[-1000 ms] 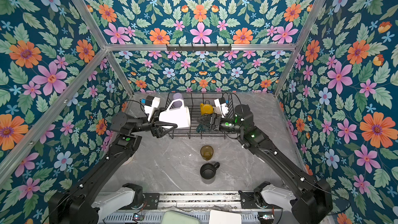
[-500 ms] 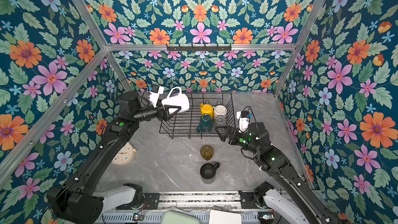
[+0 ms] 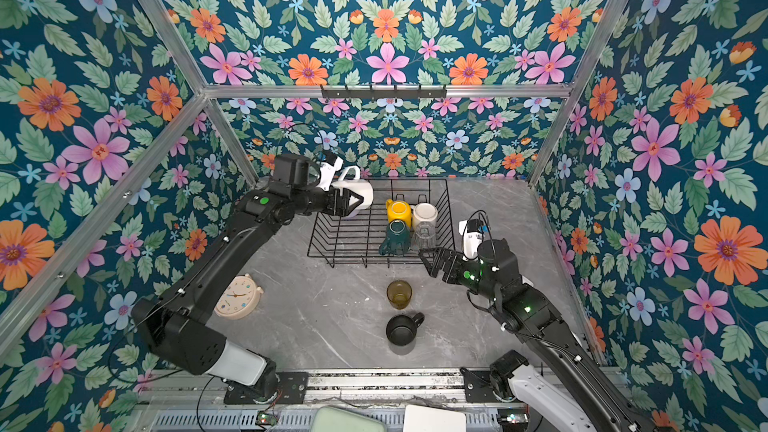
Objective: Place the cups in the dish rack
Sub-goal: 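Lower the white mug upside down beside the lavender cup with the left gripper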
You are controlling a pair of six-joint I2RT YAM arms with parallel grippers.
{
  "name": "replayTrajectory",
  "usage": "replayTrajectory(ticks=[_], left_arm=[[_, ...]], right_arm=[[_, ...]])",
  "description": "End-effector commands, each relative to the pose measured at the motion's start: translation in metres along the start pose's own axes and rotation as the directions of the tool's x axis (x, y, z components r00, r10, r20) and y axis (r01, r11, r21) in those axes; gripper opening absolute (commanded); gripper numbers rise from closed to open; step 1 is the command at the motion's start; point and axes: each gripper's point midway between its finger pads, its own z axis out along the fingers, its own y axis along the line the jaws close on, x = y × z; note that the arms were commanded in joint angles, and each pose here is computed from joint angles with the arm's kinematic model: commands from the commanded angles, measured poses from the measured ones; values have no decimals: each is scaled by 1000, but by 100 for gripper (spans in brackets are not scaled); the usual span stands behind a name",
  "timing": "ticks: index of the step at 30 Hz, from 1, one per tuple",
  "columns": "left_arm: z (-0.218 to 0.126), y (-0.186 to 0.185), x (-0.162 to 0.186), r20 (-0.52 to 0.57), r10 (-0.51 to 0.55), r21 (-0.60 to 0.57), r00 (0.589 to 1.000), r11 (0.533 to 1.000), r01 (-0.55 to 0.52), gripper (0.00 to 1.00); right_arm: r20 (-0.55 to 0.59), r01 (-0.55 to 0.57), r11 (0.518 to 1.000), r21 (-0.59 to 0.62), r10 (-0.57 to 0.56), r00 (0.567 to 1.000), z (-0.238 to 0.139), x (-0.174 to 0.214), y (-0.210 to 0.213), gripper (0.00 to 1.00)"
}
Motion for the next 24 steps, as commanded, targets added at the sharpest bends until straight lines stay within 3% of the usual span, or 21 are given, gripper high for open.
replayTrajectory(ticks=[1,7,14,24], left_arm=[[9,21,7,-79,49,-183,996,981,-63,0],[36,40,11,-175,48,-286,983,953,-98,0],[68,49,25,-286,53,-319,957,936,-147,0],[105,61,34,-331,57,-348,942,920,-179,0]], right_arm=[[-2,9,1000,21,-8,1000,-2,4,-6,99],[-6,-6,1000,27,7,1000,-8,12,-12,99],[-4,-29,999,33,29,1000,-13,20,-20,99],[-4,-64,997,39,64,998,-16,31,-30,99]])
